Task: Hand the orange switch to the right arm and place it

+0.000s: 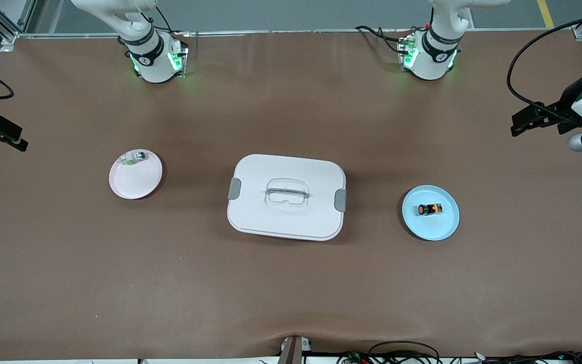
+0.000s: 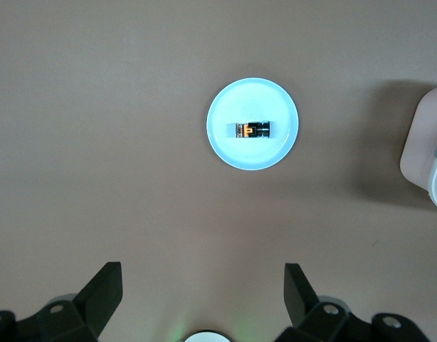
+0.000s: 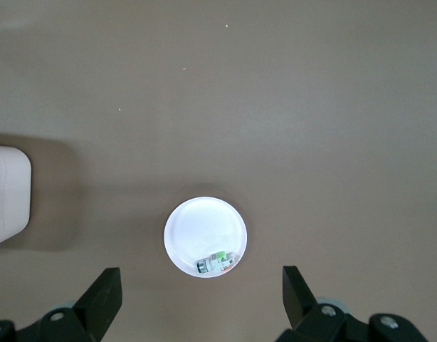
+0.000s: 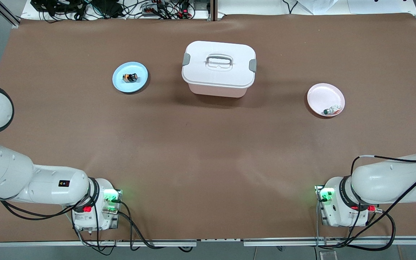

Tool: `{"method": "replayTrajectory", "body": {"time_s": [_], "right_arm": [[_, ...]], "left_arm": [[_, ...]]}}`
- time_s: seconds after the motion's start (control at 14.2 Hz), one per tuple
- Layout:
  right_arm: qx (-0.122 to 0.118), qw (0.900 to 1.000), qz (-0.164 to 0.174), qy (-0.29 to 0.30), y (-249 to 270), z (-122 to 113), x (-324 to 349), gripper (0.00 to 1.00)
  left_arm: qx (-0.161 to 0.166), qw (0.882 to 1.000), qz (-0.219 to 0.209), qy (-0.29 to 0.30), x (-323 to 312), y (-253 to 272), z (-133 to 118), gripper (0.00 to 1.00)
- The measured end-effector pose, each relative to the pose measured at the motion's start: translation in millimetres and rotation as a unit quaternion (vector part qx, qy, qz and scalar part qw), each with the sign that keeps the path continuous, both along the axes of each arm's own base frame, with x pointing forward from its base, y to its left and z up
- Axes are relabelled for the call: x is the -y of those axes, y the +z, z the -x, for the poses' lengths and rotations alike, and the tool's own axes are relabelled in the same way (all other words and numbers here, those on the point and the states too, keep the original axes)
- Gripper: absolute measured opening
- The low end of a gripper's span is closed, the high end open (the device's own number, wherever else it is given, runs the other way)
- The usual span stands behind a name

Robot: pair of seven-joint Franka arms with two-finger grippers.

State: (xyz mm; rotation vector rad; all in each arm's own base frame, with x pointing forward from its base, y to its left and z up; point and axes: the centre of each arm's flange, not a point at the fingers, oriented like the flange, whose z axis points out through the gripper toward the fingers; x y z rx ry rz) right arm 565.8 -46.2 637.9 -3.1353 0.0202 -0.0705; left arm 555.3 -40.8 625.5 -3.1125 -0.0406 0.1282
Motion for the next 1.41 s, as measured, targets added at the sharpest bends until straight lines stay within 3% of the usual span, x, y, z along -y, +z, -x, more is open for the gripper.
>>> {"method": "replayTrajectory", "body": {"time_s": [1.41], "right_arm": [[0.002,1.0,0.006,0.014,3,-1,-15,1.0]], "left_arm": [[-0.035,0.999,0.005,0.017,-30,-38,-20,1.0]]}}
